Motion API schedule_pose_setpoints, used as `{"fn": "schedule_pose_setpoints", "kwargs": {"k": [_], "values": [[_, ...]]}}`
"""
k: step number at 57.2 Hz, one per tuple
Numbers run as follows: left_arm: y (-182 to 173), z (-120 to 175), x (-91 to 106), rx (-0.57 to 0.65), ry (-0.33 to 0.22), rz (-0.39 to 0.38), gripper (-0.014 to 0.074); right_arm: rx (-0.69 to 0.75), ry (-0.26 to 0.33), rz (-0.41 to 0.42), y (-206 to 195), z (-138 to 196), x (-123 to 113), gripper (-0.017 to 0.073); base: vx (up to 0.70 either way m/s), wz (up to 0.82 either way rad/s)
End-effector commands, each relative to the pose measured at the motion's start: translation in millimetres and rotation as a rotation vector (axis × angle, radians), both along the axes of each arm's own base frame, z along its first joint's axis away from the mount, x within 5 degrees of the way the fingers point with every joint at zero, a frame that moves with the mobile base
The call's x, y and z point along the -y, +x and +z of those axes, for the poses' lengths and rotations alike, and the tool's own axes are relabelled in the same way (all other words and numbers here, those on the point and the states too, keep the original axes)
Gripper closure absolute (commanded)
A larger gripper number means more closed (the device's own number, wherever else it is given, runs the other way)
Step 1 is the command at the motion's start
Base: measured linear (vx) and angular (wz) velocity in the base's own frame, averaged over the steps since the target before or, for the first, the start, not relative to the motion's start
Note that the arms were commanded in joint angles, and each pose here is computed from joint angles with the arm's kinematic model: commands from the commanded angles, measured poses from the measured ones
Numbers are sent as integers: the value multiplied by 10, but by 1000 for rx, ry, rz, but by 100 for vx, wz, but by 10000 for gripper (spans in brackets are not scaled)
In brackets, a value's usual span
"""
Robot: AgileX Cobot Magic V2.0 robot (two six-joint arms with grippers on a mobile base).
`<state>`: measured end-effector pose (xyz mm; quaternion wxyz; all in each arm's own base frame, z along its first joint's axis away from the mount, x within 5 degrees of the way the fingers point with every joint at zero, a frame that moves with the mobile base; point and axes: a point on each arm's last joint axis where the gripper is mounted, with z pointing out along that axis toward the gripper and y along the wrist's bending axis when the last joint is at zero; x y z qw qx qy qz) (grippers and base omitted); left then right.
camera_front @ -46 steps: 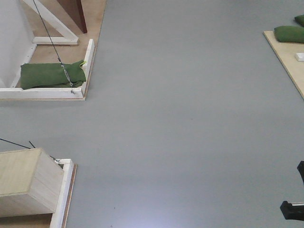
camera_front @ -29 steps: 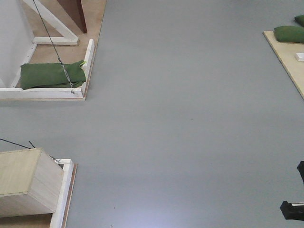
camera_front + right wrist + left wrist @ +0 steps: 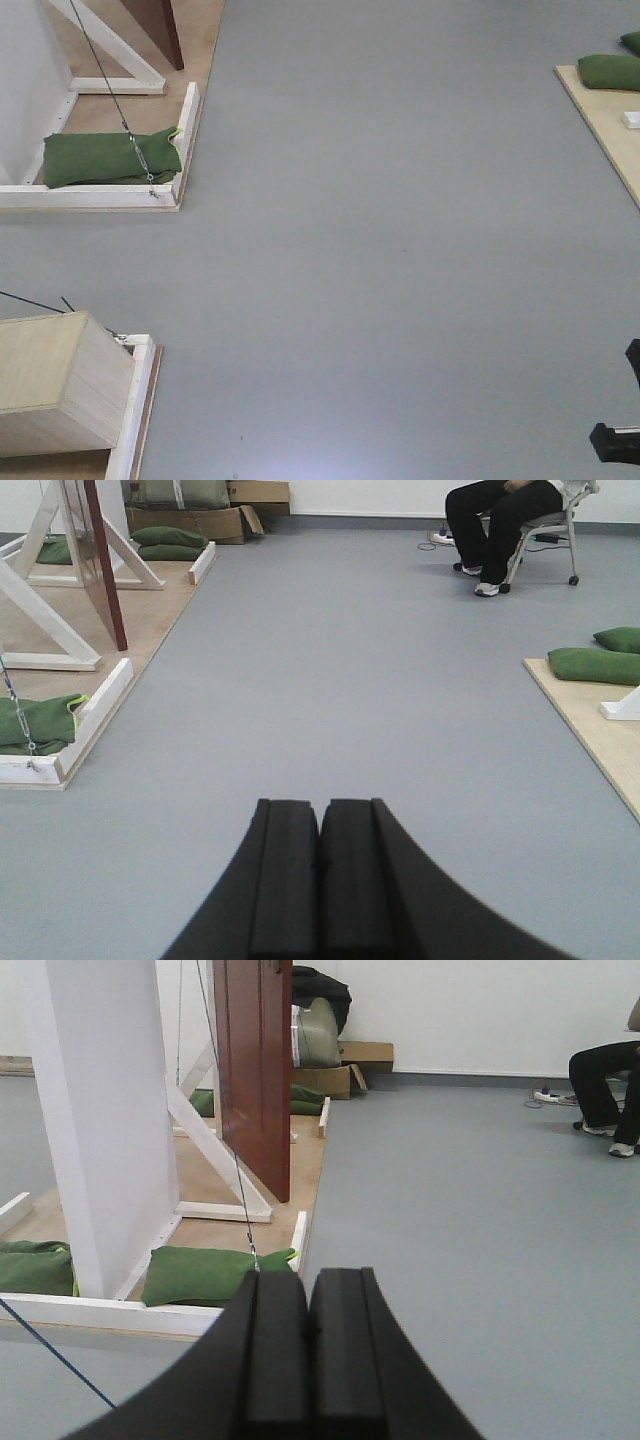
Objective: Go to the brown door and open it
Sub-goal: 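Drive the base forward toward the brown door frame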
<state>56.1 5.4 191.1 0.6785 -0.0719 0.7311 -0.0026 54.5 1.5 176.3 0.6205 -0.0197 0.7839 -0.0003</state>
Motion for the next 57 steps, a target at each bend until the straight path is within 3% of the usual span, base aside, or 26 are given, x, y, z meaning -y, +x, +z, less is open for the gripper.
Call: {"fn": "schedule_pose_setpoints", "kwargs": {"k": [1,57], "values": [[-15,139,2,111,9,0,597,89,-10,-3,6,62,4,559,0,0],[-15,139,2,111,9,0,597,88,-10,-3,7,62,4,559,11,3]]}}
